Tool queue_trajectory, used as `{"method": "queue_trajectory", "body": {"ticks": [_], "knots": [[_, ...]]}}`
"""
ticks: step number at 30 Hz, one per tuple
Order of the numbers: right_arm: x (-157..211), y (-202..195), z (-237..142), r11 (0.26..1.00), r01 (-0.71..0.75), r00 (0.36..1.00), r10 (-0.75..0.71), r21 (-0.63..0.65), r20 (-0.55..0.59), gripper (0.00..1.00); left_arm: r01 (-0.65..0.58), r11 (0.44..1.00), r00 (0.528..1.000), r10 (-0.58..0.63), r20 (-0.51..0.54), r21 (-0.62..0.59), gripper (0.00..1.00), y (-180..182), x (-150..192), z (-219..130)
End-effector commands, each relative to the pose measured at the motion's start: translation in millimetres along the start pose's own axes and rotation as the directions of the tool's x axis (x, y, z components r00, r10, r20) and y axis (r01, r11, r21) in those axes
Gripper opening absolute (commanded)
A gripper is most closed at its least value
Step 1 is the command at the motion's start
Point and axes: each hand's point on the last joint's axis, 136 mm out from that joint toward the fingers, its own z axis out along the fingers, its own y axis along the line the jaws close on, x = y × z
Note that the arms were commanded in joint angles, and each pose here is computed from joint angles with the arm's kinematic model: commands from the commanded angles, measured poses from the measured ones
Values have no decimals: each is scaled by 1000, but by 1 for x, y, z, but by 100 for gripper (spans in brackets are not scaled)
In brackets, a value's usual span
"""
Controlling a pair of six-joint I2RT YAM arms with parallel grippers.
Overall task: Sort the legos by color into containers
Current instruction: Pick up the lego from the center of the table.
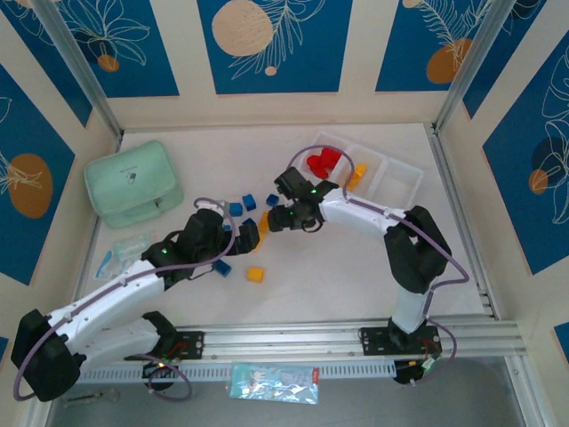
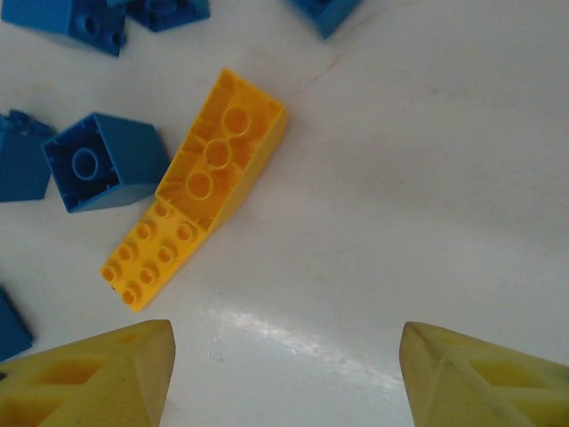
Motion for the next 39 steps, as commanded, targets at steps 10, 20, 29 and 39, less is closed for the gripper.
{"method": "queue_trajectory", "body": {"ticks": [10,20,29,39], "knots": [[-33,12,40,992,-112,994,110,66,28,74,38,996,998,-34,51,-78,99,25,-1,-13],[-53,3,69,975,-156,988,153,158,31,75,36,996,998,-32,55,-85,99,27,-2,-13],[-36,-9,72,957,-116,993,116,267,16,70,35,996,998,-30,58,-86,99,28,-4,-13],[-14,-5,67,967,-116,993,122,227,-12,57,41,997,998,-38,49,-69,99,24,-5,-8]]}}
